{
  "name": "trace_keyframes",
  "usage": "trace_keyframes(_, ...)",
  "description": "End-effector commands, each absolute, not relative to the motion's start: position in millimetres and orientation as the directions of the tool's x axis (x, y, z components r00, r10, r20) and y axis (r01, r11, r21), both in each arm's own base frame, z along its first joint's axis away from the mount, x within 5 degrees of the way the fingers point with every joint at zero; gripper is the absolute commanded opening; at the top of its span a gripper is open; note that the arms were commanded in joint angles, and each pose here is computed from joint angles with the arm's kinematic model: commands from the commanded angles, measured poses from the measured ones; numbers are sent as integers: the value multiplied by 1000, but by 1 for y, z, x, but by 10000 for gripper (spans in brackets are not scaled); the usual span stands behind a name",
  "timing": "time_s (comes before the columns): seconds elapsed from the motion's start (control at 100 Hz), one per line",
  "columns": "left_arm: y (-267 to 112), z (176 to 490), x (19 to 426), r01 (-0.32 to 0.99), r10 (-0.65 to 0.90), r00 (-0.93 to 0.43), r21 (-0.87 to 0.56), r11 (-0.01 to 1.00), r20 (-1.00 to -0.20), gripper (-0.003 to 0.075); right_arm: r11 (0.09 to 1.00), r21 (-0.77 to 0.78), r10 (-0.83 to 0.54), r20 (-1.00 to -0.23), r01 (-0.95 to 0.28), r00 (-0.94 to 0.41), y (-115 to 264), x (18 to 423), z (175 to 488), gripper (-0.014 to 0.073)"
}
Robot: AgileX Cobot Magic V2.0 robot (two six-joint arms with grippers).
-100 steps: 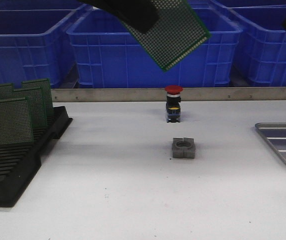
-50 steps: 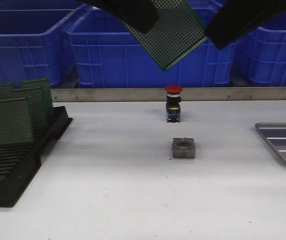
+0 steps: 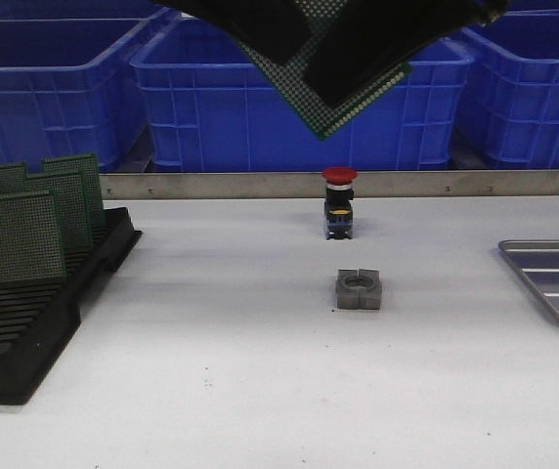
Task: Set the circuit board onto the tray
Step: 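Bring the right gripper to the board and grasp its free edge, then open the left gripper, releasing the board to the right gripper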
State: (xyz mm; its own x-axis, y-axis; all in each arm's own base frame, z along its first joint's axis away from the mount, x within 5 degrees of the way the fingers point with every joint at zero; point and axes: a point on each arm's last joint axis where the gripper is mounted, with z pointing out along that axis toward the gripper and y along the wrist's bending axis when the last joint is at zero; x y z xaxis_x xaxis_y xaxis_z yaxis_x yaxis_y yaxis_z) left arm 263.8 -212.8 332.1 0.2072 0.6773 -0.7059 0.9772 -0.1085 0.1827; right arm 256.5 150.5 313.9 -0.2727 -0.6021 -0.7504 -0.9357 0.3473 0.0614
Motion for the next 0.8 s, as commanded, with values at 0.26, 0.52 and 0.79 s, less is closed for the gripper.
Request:
trace_keyframes(0.26, -215, 358, 255, 973, 611, 218, 216, -78, -761, 16, 371, 22, -537, -811, -929, -233, 152, 257, 336, -69)
trace_keyframes(0.52, -215, 358, 256, 973, 610, 218, 217, -76, -761, 512, 374, 22, -536, -811, -927, -235, 151, 257, 336, -69)
trace_keyframes(0.79, -215, 358, 256, 973, 610, 218, 219, -74, -762, 556, 513, 67, -503, -785, -856, -362, 108, 265, 341, -69)
